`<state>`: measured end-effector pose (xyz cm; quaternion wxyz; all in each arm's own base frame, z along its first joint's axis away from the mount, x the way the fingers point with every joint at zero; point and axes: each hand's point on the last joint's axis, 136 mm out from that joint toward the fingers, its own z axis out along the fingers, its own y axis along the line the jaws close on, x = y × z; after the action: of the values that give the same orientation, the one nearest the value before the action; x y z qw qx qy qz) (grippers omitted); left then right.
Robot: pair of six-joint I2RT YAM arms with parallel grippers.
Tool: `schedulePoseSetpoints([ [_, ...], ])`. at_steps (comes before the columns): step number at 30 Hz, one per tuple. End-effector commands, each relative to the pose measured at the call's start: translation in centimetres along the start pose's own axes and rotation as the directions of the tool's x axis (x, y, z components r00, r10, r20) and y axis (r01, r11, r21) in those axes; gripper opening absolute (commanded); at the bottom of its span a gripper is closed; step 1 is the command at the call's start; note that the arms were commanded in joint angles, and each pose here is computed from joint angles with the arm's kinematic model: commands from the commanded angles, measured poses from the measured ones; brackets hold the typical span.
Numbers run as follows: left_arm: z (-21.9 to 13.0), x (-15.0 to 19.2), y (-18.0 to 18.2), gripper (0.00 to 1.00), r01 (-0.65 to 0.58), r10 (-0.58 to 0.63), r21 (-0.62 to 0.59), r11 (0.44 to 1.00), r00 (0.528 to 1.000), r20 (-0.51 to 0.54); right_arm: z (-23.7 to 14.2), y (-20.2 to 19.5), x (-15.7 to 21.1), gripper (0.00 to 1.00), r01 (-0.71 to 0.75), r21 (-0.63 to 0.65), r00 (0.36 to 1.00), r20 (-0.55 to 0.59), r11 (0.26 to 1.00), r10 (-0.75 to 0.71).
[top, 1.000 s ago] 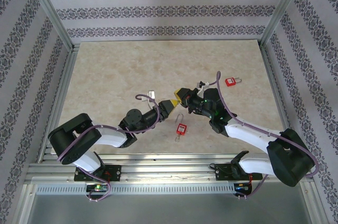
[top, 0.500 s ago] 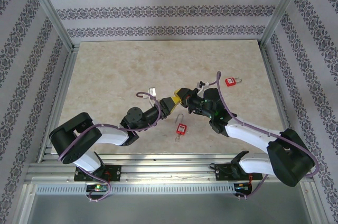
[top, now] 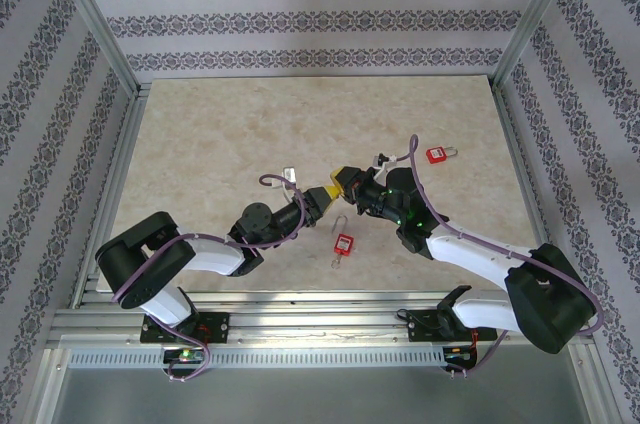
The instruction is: Unlock with the key
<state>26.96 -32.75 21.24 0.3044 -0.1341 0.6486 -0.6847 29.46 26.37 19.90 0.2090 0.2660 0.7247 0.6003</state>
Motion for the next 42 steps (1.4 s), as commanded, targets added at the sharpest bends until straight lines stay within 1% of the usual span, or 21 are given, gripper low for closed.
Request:
schedulePoseSetpoints([
  [1,0.1,0.7,-2.3,0.00,-0.061,0.063,0.054,0.997,0.997,-0.036,-0.5,-0.1,-0.2,0.00,0.033,0.004,0.999,0.008,0.999,-0.033],
  [2,0.0,0.7,-2.3,0.00,-0.076,0.078,0.046,0.996,0.996,-0.042,-0.8,-0.1,-0.3,0.03,0.037,0.007,0.999,0.011,0.999,-0.037],
  [3,-0.1,0.7,-2.5,0.00,-0.097,0.099,0.037,0.995,0.994,-0.050,-1.0,-0.2,-0.5,0.12,0.047,0.014,0.999,0.013,0.999,-0.047],
  [5,-0.4,0.6,-2.3,0.00,-0.148,0.147,-0.006,0.989,0.987,-0.066,-2.1,-0.7,-1.4,0.31,0.073,0.072,0.997,0.024,0.995,-0.075],
  [6,-0.8,0.4,-2.2,0.00,-0.183,0.180,-0.033,0.983,0.981,-0.076,-2.9,-1.3,-2.0,0.42,0.099,0.125,0.994,0.031,0.987,-0.104],
  [7,-1.1,0.3,-2.3,0.00,-0.220,0.215,-0.057,0.974,0.973,-0.090,-3.9,-2.0,-2.7,0.49,0.119,0.195,0.990,0.045,0.974,-0.131],
  [8,-1.3,0.2,-2.4,0.00,-0.260,0.252,-0.075,0.963,0.962,-0.102,-5.4,-2.8,-3.6,0.58,0.165,0.299,0.980,0.061,0.940,-0.191],
  [9,-1.7,0.2,-2.5,0.00,-0.307,0.294,-0.102,0.946,0.948,-0.123,-6.9,-2.2,-4.8,0.65,0.232,0.368,0.957,0.080,0.901,-0.279],
  [10,-1.9,0.2,-2.7,0.00,-0.352,0.334,-0.125,0.928,0.932,-0.144,-8.4,-2.5,-5.9,0.71,0.259,0.449,0.939,0.091,0.856,-0.331],
  [11,-2.2,0.1,-3.0,0.00,-0.406,0.381,-0.145,0.902,0.909,-0.170,-10.3,-3.2,-7.1,0.76,0.267,0.543,0.922,0.097,0.796,-0.375],
  [12,-2.5,0.1,-3.0,0.00,-0.447,0.416,-0.165,0.879,0.889,-0.193,-11.9,-3.7,-8.4,0.79,0.272,0.611,0.907,0.097,0.744,-0.411],
  [14,-3.0,-0.1,-3.4,0.00,-0.511,0.471,-0.183,0.840,0.854,-0.221,-14.2,-4.8,-10.6,0.81,0.242,0.688,0.904,0.097,0.685,-0.417],
  [16,-3.3,-0.2,-3.6,0.00,-0.565,0.517,-0.190,0.803,0.819,-0.250,-16.0,-5.9,-12.7,0.82,0.198,0.737,0.907,0.113,0.647,-0.406],
  [18,-3.4,-0.3,-3.6,0.00,-0.599,0.547,-0.190,0.778,0.794,-0.265,-17.1,-7.3,-14.8,0.83,0.144,0.764,0.917,0.137,0.628,-0.376],
  [19,-3.4,-0.2,-3.6,0.00,-0.607,0.556,-0.183,0.773,0.788,-0.266,-17.3,-7.7,-15.6,0.83,0.135,0.775,0.918,0.137,0.617,-0.373],
  [22,-3.5,-0.2,-3.2,0.00,-0.625,0.572,-0.184,0.759,0.774,-0.272,-17.7,-9.4,-18.4,0.85,0.112,0.835,0.919,0.119,0.539,-0.375],
  [24,-3.6,-0.3,-3.0,0.00,-0.635,0.582,-0.191,0.749,0.767,-0.270,-17.5,-10.6,-19.7,0.86,0.097,0.856,0.928,0.106,0.508,-0.356],
  [27,-3.8,-0.4,-3.2,0.00,-0.641,0.594,-0.180,0.746,0.763,-0.254,-17.1,-12.0,-21.7,0.87,0.062,0.877,0.934,0.117,0.477,-0.337],
  [30,-4.0,-0.5,-3.2,0.00,-0.644,0.599,-0.180,0.744,0.762,-0.247,-16.9,-12.9,-23.8,0.88,0.014,0.884,0.935,0.154,0.466,-0.321],
  [33,-4.1,-0.4,-3.3,0.00,-0.642,0.599,-0.174,0.747,0.763,-0.243,-15.9,-14.2,-25.6,0.88,-0.046,0.869,0.948,0.194,0.493,-0.253],
  [42,-5.2,-0.3,-3.4,0.00,-0.628,0.587,-0.176,0.758,0.774,-0.235,-13.0,-16.8,-29.4,0.91,-0.174,0.841,0.953,0.274,0.513,-0.127],
])
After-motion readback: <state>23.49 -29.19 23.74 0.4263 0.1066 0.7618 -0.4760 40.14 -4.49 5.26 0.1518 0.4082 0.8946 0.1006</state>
